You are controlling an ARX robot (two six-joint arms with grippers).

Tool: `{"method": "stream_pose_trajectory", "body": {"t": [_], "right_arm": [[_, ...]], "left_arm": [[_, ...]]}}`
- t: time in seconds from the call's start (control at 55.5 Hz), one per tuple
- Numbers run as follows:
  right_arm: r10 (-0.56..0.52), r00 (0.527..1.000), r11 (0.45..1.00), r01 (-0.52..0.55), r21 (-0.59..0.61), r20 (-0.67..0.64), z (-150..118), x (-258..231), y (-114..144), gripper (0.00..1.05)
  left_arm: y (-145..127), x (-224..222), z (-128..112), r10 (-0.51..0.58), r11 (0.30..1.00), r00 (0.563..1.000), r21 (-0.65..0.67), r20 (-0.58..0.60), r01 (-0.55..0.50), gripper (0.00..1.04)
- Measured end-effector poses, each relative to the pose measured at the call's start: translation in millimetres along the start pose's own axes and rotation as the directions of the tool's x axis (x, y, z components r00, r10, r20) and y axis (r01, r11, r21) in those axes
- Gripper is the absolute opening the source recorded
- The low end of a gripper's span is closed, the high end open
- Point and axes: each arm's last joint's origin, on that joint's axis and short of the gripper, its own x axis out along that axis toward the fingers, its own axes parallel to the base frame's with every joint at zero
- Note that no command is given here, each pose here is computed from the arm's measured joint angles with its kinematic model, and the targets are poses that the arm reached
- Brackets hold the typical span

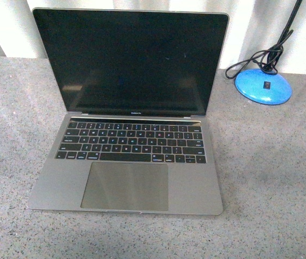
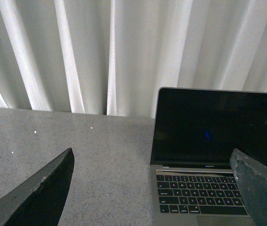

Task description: Close laptop

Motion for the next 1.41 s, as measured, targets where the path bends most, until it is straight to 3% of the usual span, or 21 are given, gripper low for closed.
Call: {"method": "stream_pose_trajectory", "body": {"t": [0.703,0.757,0.793,0.829,0.865,0.901,0.956,1.046,1.118,1.208,1.406], "right_arm": [[0.000,1.000,1.000,0.000,0.000,0.000,0.0,0.0,0.0,0.95],[0.061,0.996,0.998,-0.063,-0.022,-0.068,-1.2,0.3,0.2,0.95],[0.131,0.976,0.990,-0.137,-0.023,-0.175,-1.7,0.5,-0.4,0.95],[0.213,0.926,0.974,-0.228,-0.011,-0.312,-4.4,1.9,-0.9,0.95],[0.253,0.887,0.963,-0.267,0.017,-0.386,-7.5,3.1,-0.6,0.95],[0.280,0.851,0.954,-0.300,0.026,-0.445,-11.1,5.4,-0.2,0.95],[0.295,0.833,0.944,-0.331,0.005,-0.469,-9.9,9.4,1.0,0.95],[0.312,0.825,0.928,-0.371,-0.036,-0.471,-4.2,17.0,3.0,0.95],[0.327,0.833,0.910,-0.405,-0.088,-0.446,6.4,27.0,4.1,0.95],[0.332,0.833,0.895,-0.427,-0.132,-0.443,14.5,42.8,4.3,0.95],[0.333,0.798,0.863,-0.473,-0.180,-0.503,23.0,89.2,10.6,0.95]], "left_arm": [[0.0,0.0,0.0,0.000,1.000,1.000,0.000,0.000,0.000,0.98],[0.1,0.8,-1.6,0.043,0.999,0.998,-0.031,-0.039,-0.044,0.98],[-0.1,0.9,-1.7,0.161,0.984,0.975,-0.055,-0.152,-0.171,0.98],[-2.8,2.3,-0.9,0.306,0.938,0.896,-0.060,-0.322,-0.342,0.98],[-5.8,4.4,-1.3,0.385,0.905,0.831,-0.009,-0.402,-0.425,0.98],[-6.9,8.1,-2.9,0.523,0.831,0.750,0.047,-0.406,-0.554,0.98],[-6.8,14.6,-3.4,0.590,0.783,0.714,0.049,-0.377,-0.620,0.98],[-4.7,24.3,3.8,0.584,0.780,0.738,-0.016,-0.339,-0.625,0.98],[-3.6,34.0,13.0,0.535,0.812,0.786,-0.066,-0.310,-0.580,0.98],[-2.7,50.4,22.5,0.445,0.871,0.847,-0.080,-0.289,-0.485,0.98],[-6.1,90.1,34.0,0.267,0.957,0.928,-0.041,-0.262,-0.287,0.98]]}}
